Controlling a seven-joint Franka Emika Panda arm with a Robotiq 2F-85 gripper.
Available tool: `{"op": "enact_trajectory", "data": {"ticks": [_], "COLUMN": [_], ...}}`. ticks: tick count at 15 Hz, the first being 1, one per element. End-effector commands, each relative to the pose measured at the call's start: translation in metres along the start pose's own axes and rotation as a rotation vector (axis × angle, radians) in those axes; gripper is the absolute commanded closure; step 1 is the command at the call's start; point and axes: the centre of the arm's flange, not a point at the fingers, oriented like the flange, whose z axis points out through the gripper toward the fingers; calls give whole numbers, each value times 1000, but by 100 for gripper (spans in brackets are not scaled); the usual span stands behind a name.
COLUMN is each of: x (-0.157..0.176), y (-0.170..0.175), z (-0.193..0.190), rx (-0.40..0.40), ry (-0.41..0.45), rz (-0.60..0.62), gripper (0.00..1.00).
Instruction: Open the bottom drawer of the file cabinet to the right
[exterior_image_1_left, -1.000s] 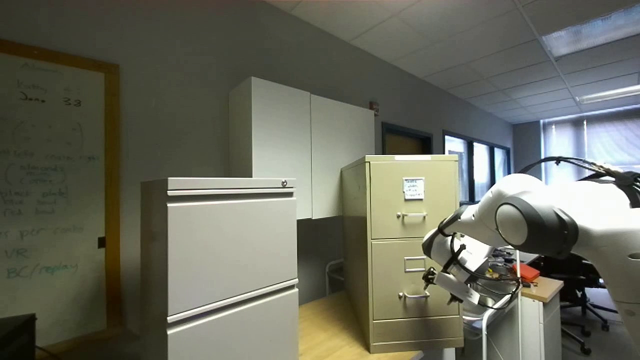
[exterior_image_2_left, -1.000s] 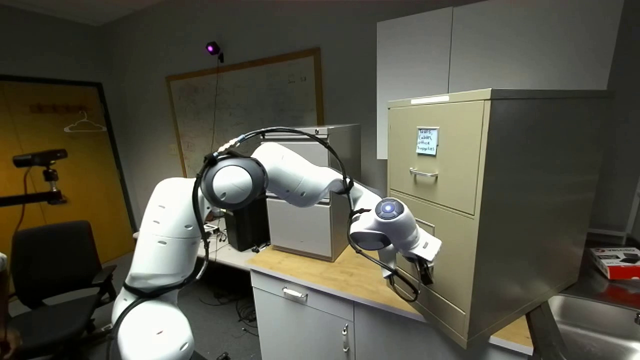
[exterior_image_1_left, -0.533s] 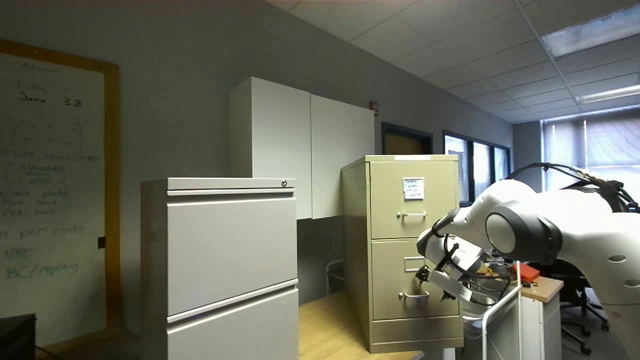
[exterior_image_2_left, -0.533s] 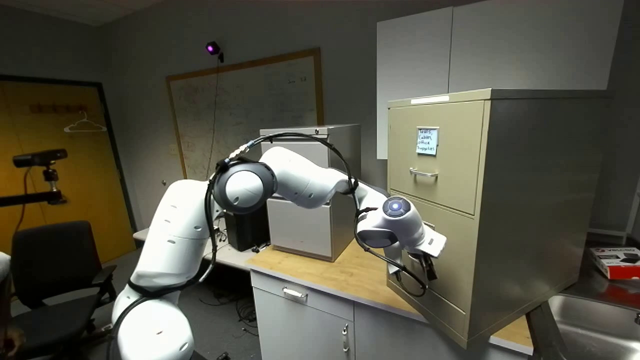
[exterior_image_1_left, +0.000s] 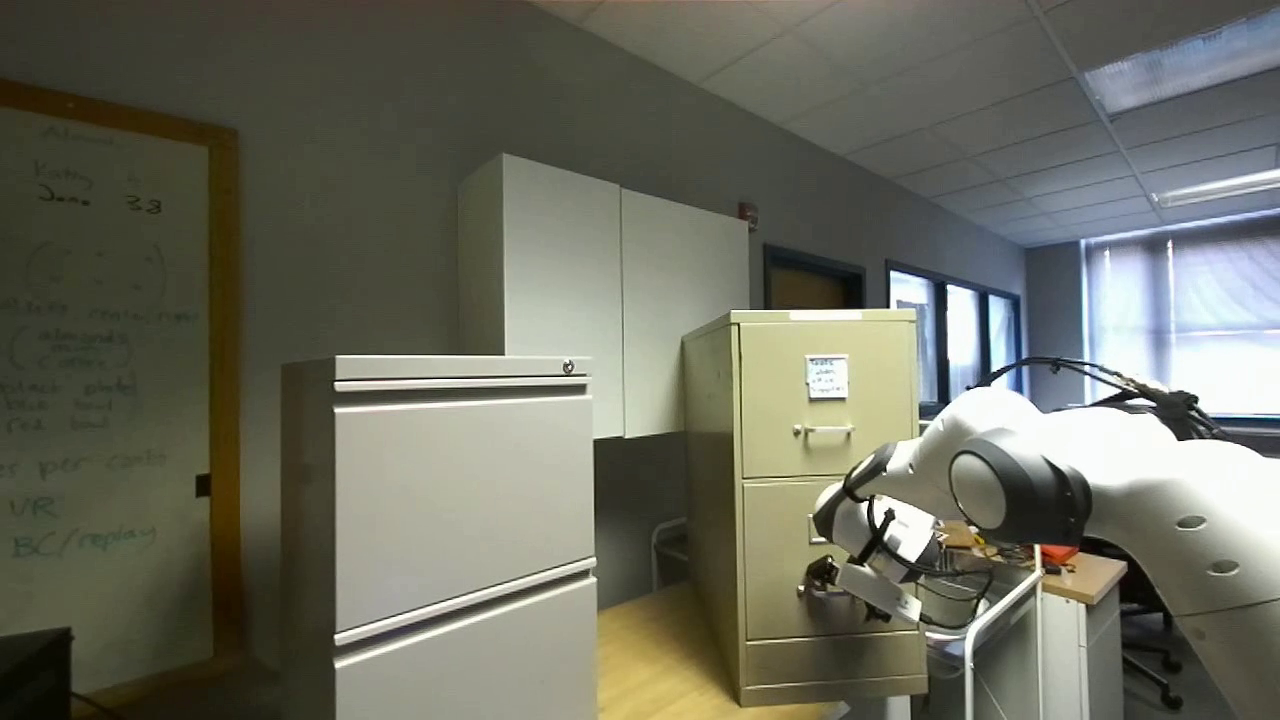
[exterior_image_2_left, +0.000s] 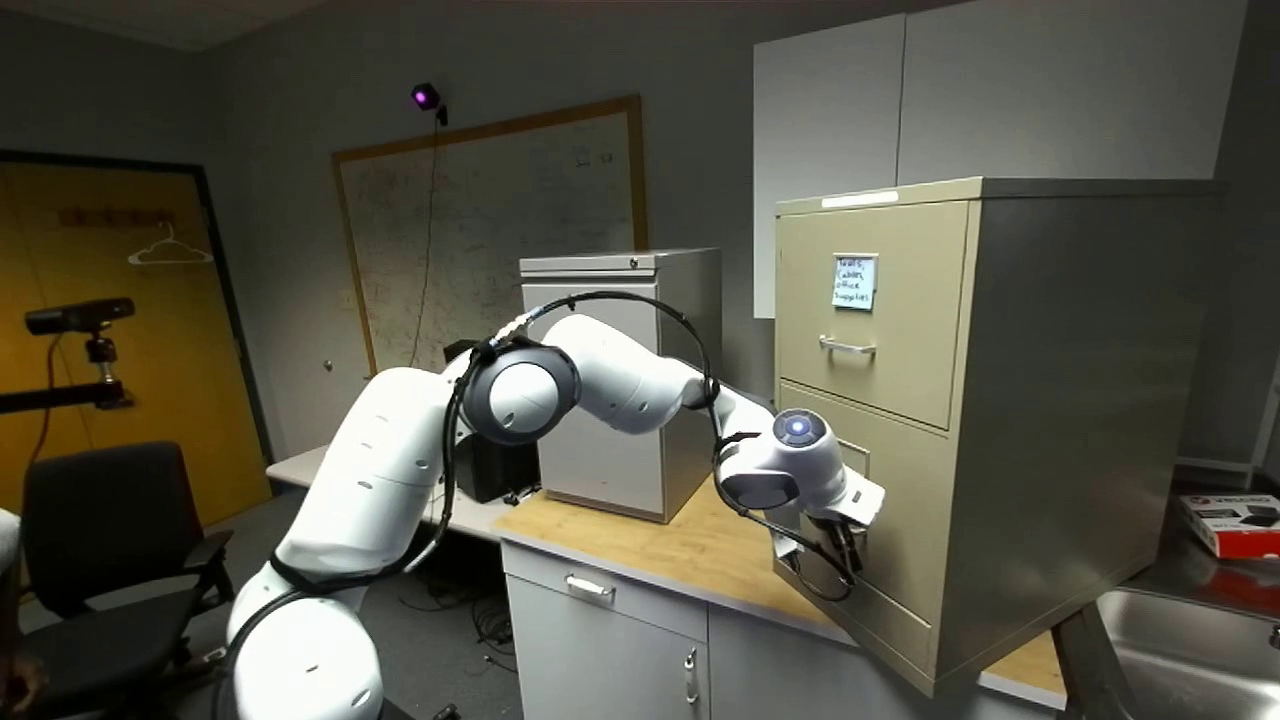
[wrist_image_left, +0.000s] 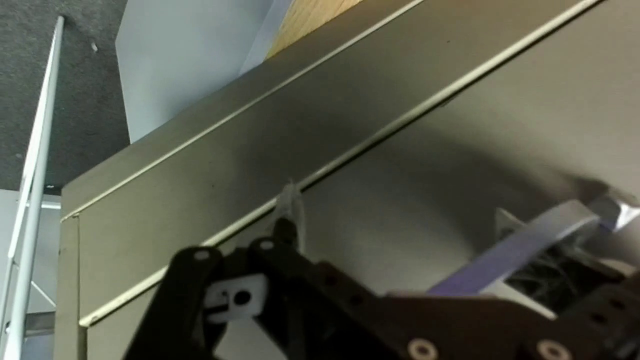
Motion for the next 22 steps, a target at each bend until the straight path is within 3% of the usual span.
{"op": "enact_trajectory", "data": {"ticks": [1,2,3,4,6,12,15,19,22], "x": [4,2,0,-2,-5,-37,-70,-72,-76], "y": [-10,-8,-6,-4,-1,2,19,36,41], "z": [24,24,23,21,11,-7,-4,-5,-4], "rx": [-5,-4,-8,-11,-12,32,77,168,257], "ry": [-14,-16,-14,-16,-22,-107,-124,-119,-102], "rz": [4,0,-2,-2,-15,-21,9,72,2], "gripper": [0,0,25,26,37,83,89,93,96]}}
